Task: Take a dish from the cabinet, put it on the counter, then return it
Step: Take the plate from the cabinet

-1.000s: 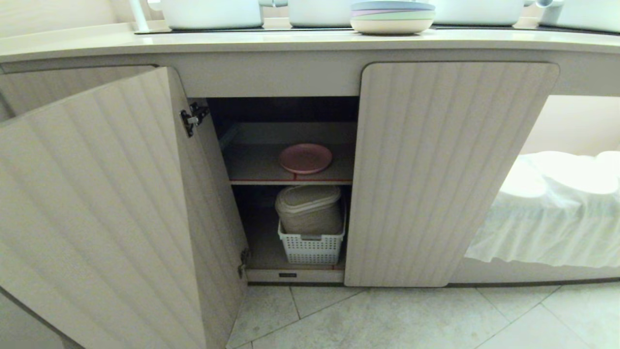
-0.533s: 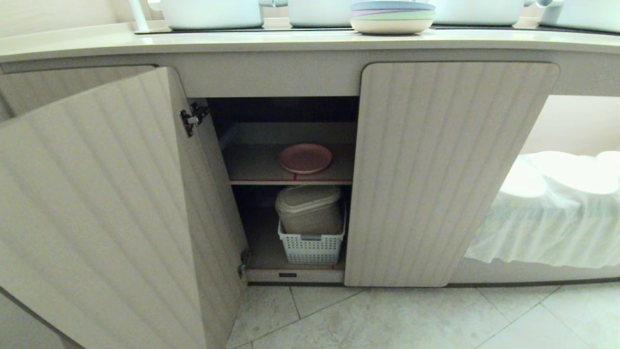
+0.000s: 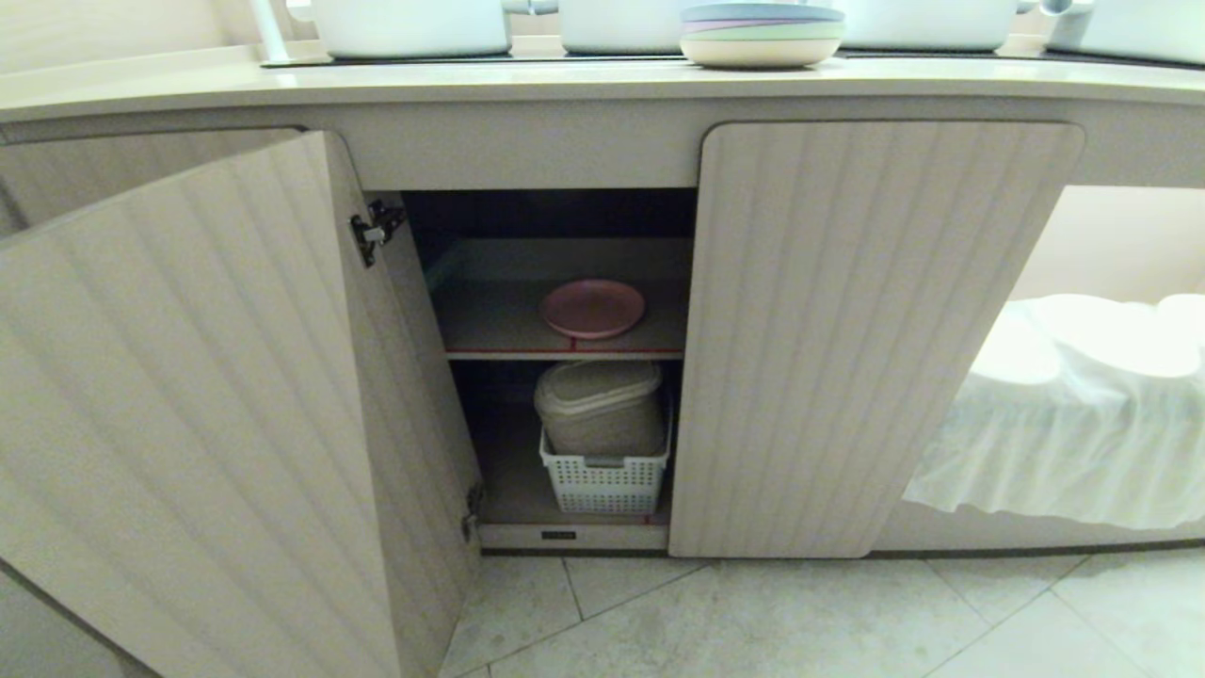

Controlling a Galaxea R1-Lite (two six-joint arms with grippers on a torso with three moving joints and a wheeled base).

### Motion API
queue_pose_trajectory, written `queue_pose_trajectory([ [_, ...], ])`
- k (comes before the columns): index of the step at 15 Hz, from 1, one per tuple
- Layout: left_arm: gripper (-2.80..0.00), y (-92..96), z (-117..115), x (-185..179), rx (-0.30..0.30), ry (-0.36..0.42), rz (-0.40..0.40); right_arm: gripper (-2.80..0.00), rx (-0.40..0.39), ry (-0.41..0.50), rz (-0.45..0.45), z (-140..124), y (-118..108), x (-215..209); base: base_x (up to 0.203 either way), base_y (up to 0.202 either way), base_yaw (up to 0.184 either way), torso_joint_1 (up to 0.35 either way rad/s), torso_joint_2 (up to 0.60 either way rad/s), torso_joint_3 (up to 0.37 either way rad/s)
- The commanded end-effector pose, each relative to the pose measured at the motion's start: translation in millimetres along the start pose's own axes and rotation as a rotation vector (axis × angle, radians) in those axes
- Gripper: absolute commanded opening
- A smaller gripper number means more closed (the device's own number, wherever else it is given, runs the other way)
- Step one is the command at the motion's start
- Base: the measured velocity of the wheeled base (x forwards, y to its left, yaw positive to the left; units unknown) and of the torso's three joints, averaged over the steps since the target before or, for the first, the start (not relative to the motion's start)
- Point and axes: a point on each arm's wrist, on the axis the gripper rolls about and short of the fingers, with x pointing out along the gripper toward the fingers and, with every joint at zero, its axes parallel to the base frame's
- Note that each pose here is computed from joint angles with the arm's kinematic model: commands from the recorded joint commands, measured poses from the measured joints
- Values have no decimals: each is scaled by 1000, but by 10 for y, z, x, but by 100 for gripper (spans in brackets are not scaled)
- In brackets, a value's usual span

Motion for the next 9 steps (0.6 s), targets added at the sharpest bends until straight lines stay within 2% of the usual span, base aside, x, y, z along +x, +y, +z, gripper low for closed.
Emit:
queue_pose_trajectory([
  [1, -280, 0, 0, -1, 0, -1, 3, -280, 0, 0, 0, 0, 0, 0, 0, 0, 0, 0, 0, 0],
  [4, -280, 0, 0, -1, 0, -1, 0, -280, 0, 0, 0, 0, 0, 0, -3, -66, 5, 2, 2, 1],
  [9, -280, 0, 0, -1, 0, -1, 1, -280, 0, 0, 0, 0, 0, 0, 0, -194, 1, 2, 2, 3],
])
